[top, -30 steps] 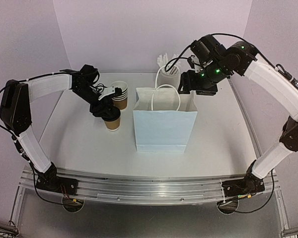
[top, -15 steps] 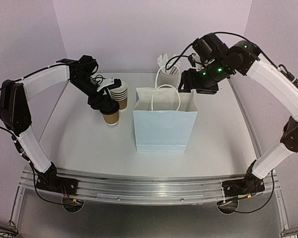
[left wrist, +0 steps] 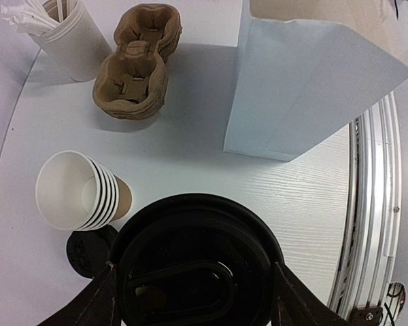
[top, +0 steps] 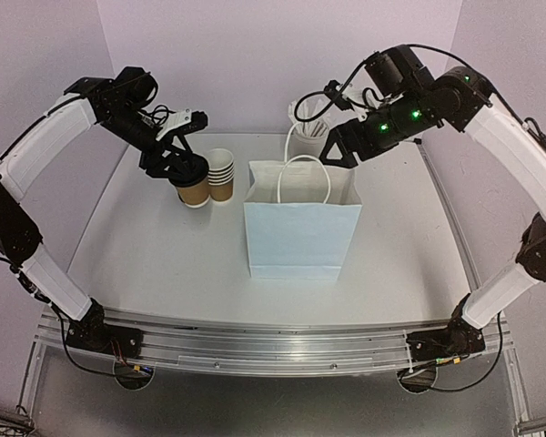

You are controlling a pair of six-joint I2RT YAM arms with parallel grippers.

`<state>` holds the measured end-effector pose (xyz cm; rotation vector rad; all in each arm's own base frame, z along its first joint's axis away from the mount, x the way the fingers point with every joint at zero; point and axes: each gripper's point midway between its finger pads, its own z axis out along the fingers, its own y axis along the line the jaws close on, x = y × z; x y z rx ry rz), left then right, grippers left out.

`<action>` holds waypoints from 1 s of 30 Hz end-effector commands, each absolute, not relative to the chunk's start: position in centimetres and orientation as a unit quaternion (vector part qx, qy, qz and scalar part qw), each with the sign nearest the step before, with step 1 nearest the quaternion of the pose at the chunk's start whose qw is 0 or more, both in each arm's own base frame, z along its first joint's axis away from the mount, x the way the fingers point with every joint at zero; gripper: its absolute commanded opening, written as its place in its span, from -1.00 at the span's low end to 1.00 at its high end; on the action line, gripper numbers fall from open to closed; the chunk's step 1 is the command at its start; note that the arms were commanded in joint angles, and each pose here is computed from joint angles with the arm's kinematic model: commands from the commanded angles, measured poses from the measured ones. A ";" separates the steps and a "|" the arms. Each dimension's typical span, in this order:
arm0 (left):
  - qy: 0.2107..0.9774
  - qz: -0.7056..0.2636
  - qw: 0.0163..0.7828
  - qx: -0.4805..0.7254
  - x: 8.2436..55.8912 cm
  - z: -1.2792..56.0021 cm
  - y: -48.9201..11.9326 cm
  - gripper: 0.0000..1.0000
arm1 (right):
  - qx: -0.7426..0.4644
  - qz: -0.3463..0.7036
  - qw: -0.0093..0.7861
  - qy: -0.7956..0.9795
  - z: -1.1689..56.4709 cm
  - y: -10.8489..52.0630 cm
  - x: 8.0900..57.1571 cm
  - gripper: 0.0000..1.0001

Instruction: Pack the takeout coffee

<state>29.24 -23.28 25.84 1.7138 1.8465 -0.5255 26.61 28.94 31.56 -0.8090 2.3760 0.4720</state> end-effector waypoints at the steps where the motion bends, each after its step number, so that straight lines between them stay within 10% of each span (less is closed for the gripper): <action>1: 0.666 -0.200 0.297 0.654 26.7 29.9 -23.2 0.08 | -0.395 0.199 0.309 0.842 32.9 29.3 27.4 0.57; 14: 0.621 -0.206 0.307 0.692 22.5 34.2 -26.2 0.07 | -0.451 0.200 0.241 0.836 27.1 30.4 28.9 0.42; 30: 0.593 -0.220 0.356 0.688 20.7 39.0 -27.8 0.01 | -0.504 0.142 0.234 0.819 25.0 29.8 26.9 -0.94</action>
